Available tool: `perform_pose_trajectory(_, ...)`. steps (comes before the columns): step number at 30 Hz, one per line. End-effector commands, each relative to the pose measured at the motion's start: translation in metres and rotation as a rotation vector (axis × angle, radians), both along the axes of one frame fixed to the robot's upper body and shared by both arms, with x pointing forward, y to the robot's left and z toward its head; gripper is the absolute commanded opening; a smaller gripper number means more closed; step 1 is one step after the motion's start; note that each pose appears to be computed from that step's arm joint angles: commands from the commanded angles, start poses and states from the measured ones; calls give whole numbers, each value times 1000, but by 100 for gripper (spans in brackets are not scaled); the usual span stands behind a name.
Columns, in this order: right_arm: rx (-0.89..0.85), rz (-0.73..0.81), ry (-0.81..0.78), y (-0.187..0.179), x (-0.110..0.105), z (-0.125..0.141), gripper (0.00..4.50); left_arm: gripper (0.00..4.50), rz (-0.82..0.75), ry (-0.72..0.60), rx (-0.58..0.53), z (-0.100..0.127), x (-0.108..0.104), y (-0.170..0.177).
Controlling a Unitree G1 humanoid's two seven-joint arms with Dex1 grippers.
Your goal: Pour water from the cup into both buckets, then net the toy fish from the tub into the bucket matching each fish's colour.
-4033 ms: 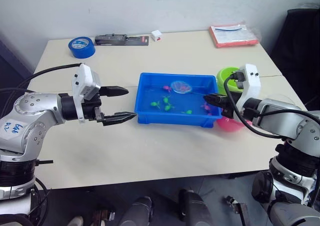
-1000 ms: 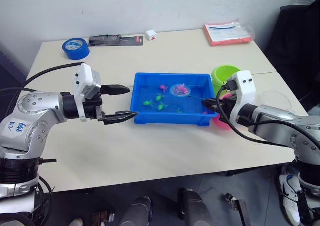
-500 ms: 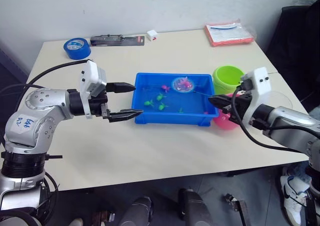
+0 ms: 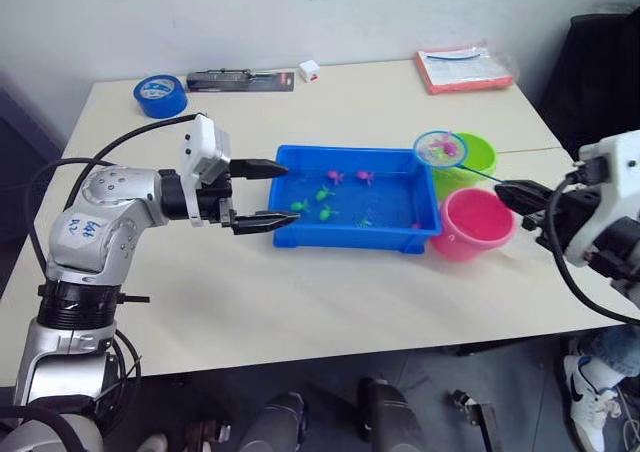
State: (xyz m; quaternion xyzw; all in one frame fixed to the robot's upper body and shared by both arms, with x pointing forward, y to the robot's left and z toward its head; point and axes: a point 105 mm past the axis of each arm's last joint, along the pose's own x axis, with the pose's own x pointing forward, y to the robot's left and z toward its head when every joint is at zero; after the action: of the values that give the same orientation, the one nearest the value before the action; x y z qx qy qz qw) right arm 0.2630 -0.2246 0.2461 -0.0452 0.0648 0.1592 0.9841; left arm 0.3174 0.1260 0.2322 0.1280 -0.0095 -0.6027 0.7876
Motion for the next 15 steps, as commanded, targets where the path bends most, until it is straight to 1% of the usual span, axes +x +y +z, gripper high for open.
perform_pose_trajectory(1, -100, -52, -57, -11, -11, 13, 78, 450, -19, -52, 1, 10, 1, -1)
perform_pose_trajectory(4, -185, -98, -39, -22, -17, 9, 78, 450, -27, -51, 1, 9, 3, -1)
perform_pose_trajectory(7, -287, -110, -34, -27, -22, 3, 78, 450, -38, -48, -3, 8, 4, -3)
perform_pose_trajectory(10, -435, -143, -40, -36, -22, -2, 78, 450, -48, -49, -3, 7, 6, -5)
perform_pose_trajectory(13, -503, -146, -57, -39, -22, -5, 78, 450, -54, -53, -3, 8, 7, -6)
perform_pose_trajectory(15, -596, -128, -73, -37, -24, -8, 78, 450, -60, -55, 0, 9, 6, -6)
